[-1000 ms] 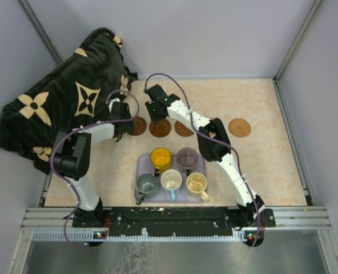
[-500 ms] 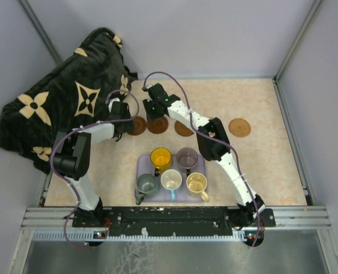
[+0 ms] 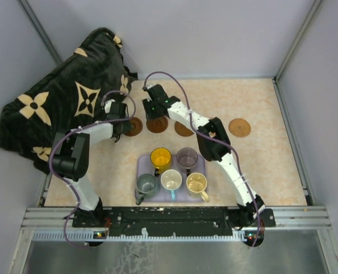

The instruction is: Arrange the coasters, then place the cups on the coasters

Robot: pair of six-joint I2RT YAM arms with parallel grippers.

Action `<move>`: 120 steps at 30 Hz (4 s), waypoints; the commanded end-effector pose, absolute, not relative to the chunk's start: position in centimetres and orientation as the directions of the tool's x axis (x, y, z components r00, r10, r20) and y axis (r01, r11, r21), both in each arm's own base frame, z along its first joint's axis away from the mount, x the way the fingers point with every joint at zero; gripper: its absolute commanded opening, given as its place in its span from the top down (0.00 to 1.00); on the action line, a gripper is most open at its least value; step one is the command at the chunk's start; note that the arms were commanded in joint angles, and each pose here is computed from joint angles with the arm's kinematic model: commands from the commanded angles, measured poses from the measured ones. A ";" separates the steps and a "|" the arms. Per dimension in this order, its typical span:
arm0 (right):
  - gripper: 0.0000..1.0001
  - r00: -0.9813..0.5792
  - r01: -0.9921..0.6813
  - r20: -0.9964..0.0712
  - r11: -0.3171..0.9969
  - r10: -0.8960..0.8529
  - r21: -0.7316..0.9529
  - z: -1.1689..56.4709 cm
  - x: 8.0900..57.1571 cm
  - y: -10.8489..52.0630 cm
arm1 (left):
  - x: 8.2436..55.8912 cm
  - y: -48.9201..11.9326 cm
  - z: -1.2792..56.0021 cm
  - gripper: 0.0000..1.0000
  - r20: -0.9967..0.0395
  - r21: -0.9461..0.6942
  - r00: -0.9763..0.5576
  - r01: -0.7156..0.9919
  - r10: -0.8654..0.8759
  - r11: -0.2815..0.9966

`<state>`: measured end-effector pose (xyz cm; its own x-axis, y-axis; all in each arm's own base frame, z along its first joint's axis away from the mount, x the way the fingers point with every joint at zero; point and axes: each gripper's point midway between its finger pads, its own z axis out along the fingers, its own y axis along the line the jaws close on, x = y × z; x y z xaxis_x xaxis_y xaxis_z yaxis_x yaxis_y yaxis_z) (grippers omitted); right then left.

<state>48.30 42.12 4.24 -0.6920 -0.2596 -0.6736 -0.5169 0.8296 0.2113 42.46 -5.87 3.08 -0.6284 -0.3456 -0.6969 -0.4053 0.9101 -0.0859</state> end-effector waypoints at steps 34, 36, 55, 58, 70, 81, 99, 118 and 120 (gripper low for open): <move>0.56 -0.615 -0.355 -0.768 0.932 -0.179 0.067 14.5 45.5 31.7 | 42.2 -7.9 12.7 0.26 -0.772 -0.270 -0.529 -0.227 -0.351 0.936; 0.57 -0.623 -0.311 -0.767 0.948 -0.149 0.068 14.5 44.8 29.4 | 41.5 -8.4 12.9 0.26 -0.768 -0.283 -0.538 -0.202 -0.347 0.938; 0.57 -0.744 -0.207 -0.659 0.976 -0.112 0.067 8.7 39.1 21.1 | 35.8 -14.3 12.8 0.25 -0.770 -0.307 -0.595 0.028 -0.231 0.951; 0.57 -0.752 -0.226 -0.646 0.972 -0.134 0.061 8.1 38.1 21.4 | 35.4 -14.2 11.8 0.25 -0.761 -0.294 -0.609 0.018 -0.223 0.956; 0.59 -0.790 -0.254 -0.586 0.966 -0.182 0.042 5.1 36.2 23.7 | 35.5 -14.1 10.9 0.25 -0.748 -0.281 -0.625 -0.005 -0.222 0.960; 0.59 -0.825 -0.234 -0.532 0.972 -0.189 0.017 2.5 36.7 23.9 | 34.9 -13.5 10.2 0.25 -0.745 -0.265 -0.630 -0.023 -0.220 0.964; 0.59 -0.835 -0.198 -0.521 0.980 -0.178 -0.016 1.3 38.4 24.3 | 34.6 -12.9 9.7 0.24 -0.742 -0.242 -0.635 -0.041 -0.212 0.969; 0.61 -0.834 -0.108 -0.539 0.993 -0.116 -0.046 3.2 36.9 20.7 | 34.3 -13.0 10.4 0.24 -0.744 -0.262 -0.630 -0.033 -0.224 0.965; 0.61 -0.836 -0.082 -0.540 0.995 -0.095 -0.048 3.5 36.3 19.5 | 34.2 -13.2 10.3 0.24 -0.741 -0.269 -0.632 -0.031 -0.227 0.963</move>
